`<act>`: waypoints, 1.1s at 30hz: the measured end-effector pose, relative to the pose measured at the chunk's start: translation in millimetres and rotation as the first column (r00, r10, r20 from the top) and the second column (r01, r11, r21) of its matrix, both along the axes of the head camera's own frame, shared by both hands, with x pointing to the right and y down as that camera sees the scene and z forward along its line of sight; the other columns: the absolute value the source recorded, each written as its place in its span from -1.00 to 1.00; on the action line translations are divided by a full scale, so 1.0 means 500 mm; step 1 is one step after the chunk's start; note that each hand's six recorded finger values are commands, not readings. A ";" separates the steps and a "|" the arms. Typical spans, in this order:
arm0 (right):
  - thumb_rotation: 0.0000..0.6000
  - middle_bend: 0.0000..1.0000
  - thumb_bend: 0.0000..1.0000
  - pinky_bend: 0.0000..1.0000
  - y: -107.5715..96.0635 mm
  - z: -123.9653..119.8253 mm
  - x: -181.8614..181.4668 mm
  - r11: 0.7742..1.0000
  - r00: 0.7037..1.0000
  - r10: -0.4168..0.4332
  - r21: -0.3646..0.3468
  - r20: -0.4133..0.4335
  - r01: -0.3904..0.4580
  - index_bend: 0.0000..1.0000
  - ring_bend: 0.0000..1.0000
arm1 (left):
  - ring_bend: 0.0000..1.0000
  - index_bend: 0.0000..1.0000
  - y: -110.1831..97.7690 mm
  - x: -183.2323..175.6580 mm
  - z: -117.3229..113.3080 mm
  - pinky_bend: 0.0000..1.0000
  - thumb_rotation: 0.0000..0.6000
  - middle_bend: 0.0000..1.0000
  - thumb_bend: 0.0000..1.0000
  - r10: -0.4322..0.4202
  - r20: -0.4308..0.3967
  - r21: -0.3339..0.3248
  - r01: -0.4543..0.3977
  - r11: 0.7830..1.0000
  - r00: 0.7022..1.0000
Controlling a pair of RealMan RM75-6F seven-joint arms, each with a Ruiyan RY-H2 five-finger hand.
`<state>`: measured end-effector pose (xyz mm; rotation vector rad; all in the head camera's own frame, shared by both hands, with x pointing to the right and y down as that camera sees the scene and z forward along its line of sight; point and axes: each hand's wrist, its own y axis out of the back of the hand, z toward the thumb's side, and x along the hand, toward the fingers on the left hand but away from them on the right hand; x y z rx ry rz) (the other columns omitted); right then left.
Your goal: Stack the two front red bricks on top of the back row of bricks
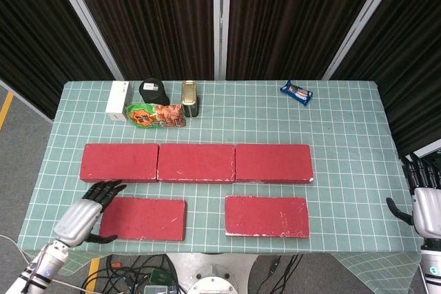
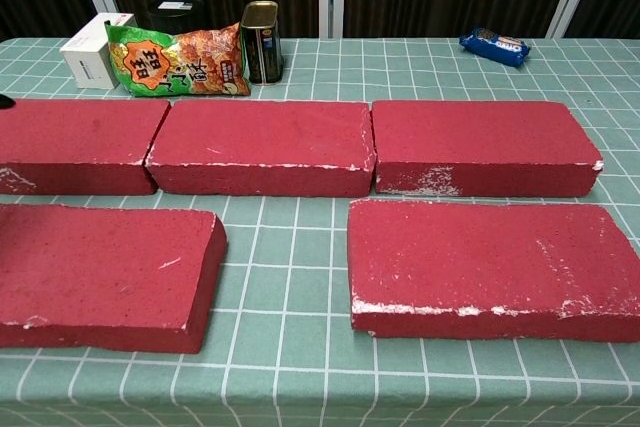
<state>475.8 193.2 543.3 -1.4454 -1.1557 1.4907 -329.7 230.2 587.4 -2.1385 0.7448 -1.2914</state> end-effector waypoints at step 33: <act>1.00 -1.00 -0.64 -1.00 0.004 0.011 0.031 0.999 0.999 0.035 0.004 0.006 -0.035 -1.00 -1.00 | -1.00 -0.95 0.007 0.179 0.127 -0.97 1.00 -0.98 -0.96 0.187 0.015 -0.166 -0.182 0.969 0.982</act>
